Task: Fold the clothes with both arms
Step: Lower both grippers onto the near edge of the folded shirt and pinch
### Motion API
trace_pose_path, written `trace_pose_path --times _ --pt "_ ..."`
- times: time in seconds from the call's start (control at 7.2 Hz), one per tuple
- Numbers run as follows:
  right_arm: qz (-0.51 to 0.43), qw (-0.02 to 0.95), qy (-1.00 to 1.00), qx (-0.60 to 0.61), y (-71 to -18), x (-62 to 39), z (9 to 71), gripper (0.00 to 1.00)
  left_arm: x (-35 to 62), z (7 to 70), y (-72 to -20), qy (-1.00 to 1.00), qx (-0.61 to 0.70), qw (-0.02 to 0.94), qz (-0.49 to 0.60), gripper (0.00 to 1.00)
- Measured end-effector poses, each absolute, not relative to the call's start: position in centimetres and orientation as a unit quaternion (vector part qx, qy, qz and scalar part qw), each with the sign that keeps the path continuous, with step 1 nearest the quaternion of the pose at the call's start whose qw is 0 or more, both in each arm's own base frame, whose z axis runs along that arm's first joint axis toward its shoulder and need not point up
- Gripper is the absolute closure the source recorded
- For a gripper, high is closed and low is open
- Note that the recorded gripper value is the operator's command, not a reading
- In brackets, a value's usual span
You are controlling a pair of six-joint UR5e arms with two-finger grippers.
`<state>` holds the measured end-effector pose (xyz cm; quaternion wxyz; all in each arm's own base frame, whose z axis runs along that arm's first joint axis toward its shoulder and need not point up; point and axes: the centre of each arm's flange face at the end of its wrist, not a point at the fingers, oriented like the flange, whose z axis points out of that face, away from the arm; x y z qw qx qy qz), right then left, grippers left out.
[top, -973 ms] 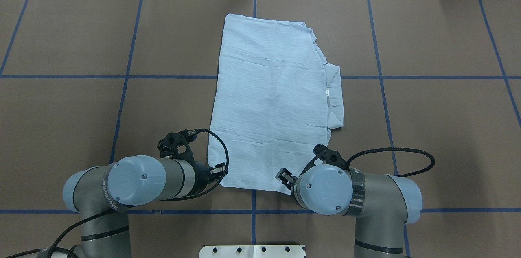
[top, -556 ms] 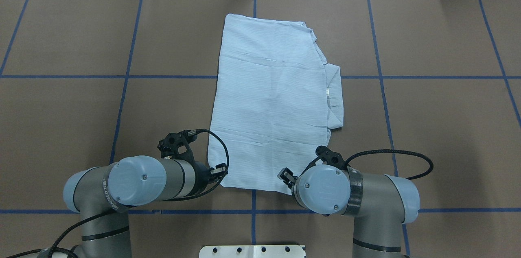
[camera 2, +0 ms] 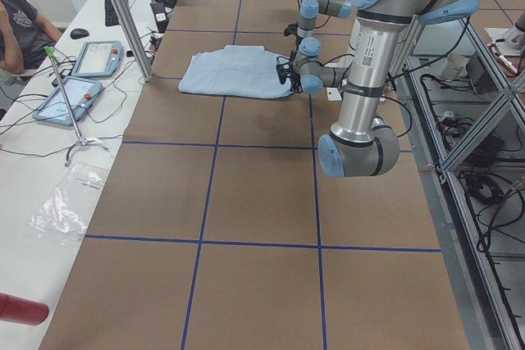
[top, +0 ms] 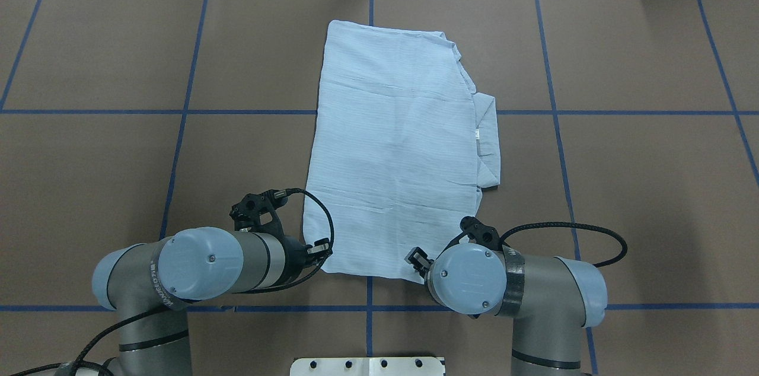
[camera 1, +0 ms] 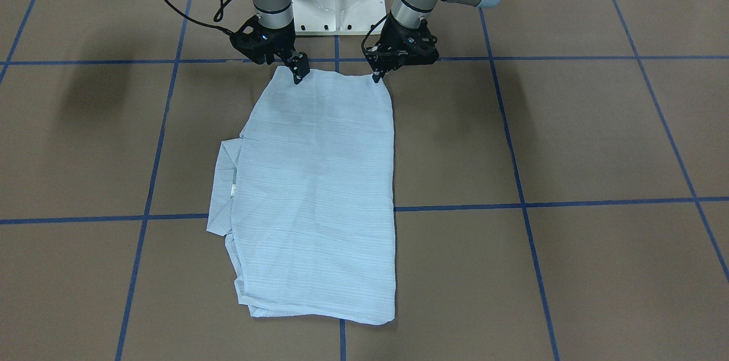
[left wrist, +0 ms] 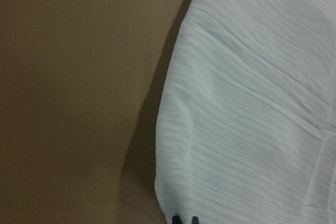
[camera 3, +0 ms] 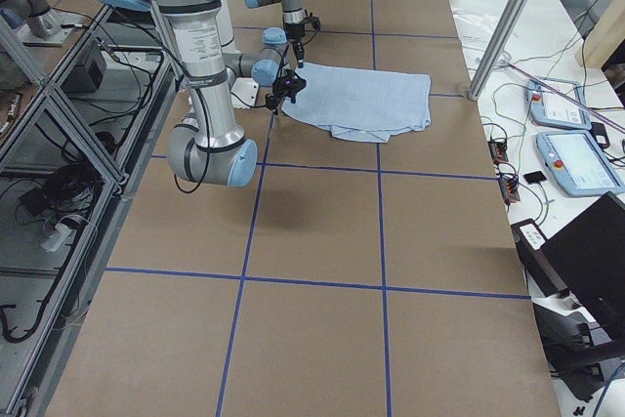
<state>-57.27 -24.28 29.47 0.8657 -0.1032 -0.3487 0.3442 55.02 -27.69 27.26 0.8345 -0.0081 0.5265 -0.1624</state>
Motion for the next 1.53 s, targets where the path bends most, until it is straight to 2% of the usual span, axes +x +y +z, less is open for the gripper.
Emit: trace_pose_path --times 1.11,1.25,1.53 --pt "0.338 0.869 -0.345 -0.103 -23.77 -58.23 29.57 0.01 55.23 27.48 -27.67 0.523 -0.008 0.836 -0.163 1.0" --pt "0.339 0.87 -0.344 -0.103 -23.78 -58.3 29.62 0.11 55.24 27.5 -27.67 0.523 -0.008 0.837 -0.163 1.0" --pt "0.339 0.868 -0.347 -0.104 -23.77 -58.28 29.39 0.59 55.25 27.51 -27.66 0.522 -0.008 0.837 -0.163 1.0"
